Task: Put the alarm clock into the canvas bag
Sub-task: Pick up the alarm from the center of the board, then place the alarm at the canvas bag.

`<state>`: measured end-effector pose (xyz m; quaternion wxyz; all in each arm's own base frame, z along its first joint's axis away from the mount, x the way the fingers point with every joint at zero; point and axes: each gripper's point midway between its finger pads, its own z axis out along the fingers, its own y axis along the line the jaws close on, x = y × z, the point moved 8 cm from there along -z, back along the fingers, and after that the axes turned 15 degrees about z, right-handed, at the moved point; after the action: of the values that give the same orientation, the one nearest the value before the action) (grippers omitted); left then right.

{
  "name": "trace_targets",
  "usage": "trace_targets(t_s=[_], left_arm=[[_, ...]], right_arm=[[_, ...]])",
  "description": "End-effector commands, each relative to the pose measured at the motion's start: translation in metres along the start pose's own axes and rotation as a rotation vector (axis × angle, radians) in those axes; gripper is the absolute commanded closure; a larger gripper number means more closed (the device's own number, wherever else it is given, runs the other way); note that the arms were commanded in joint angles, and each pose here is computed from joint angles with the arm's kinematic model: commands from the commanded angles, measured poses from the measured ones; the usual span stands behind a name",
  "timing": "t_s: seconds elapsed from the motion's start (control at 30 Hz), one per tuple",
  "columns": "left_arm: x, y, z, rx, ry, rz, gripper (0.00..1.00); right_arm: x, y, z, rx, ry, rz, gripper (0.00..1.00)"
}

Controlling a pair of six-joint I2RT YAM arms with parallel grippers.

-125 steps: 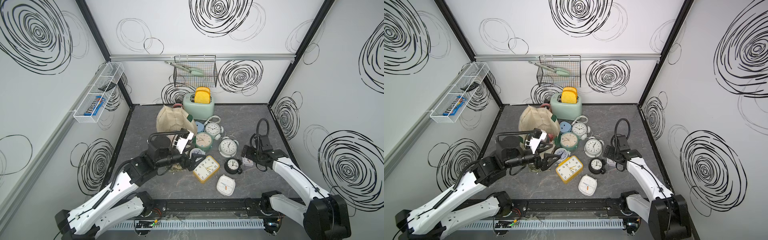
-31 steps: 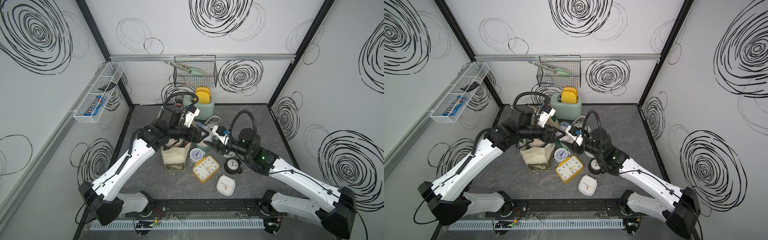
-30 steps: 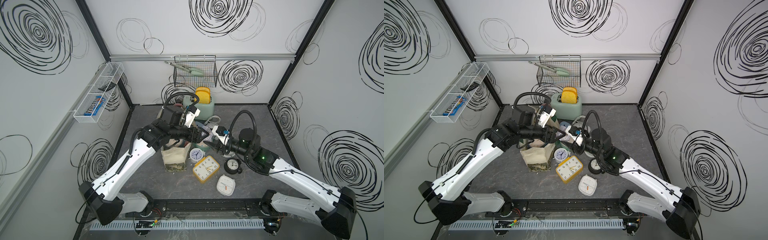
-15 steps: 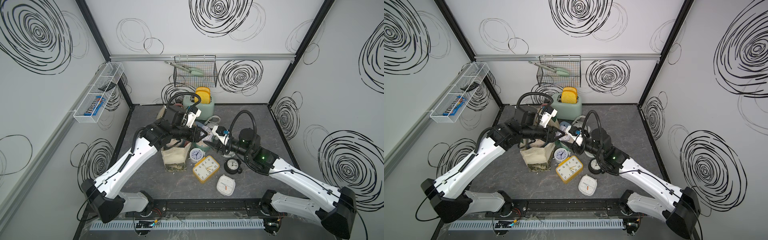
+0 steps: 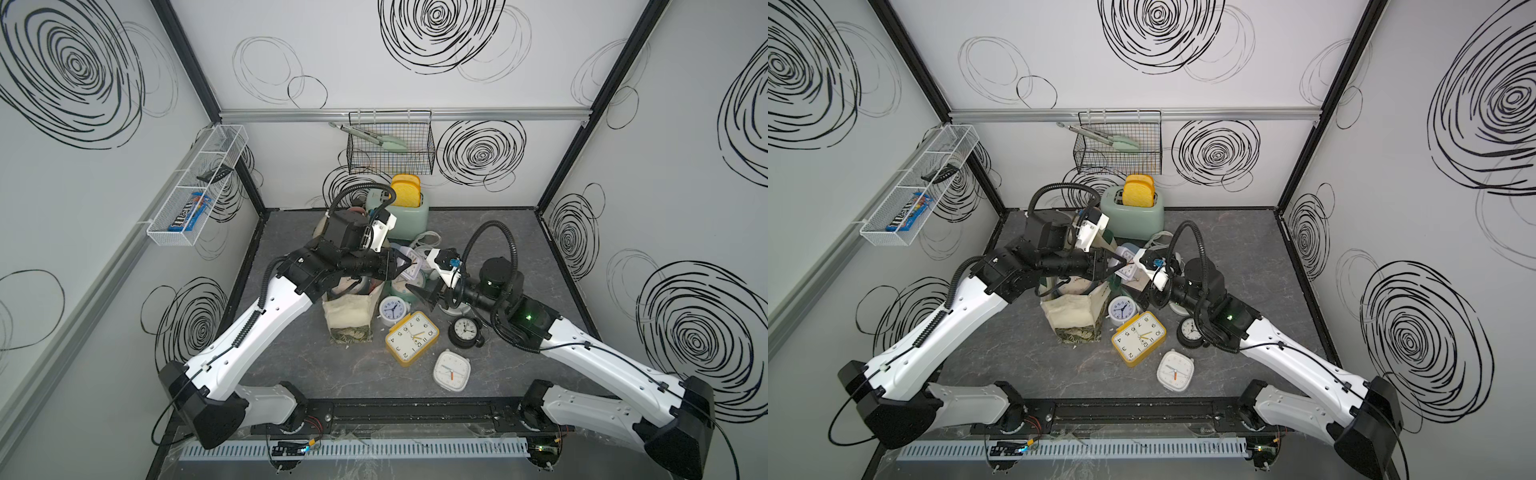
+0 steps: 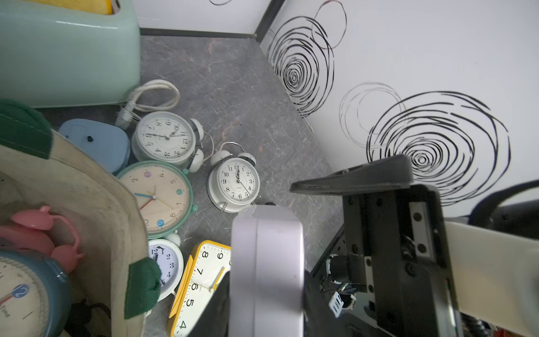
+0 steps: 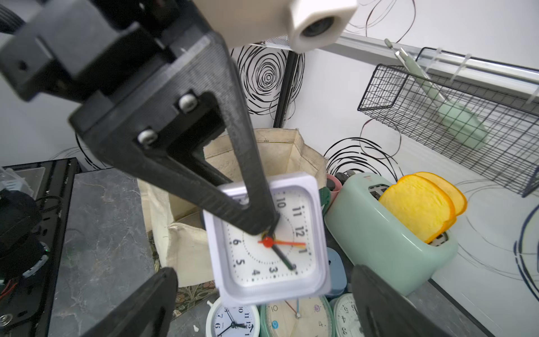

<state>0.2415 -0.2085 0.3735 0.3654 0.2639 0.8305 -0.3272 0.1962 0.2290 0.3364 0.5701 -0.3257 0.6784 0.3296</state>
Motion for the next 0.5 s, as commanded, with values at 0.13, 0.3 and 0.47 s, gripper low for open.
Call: trace_targets(t_s=[0.13,0.3,0.47], left_arm=[[-0.017,0.036,-0.041,-0.316,-0.185,-0.088,0.71],[0.012,0.084,-0.058,-0.431,-0.150,-0.190,0.71],[0.038,0.108,-0.045,-0.464,-0.033,-0.196,0.70]], right_arm=[[-0.019,-0.008,-0.018,0.140,-0.103,0.135,0.03],[-0.010,-0.018,-0.036,0.249,-0.090,0.285,0.03],[0.007,-0.015,-0.056,0.243,-0.019,0.346,0.03]])
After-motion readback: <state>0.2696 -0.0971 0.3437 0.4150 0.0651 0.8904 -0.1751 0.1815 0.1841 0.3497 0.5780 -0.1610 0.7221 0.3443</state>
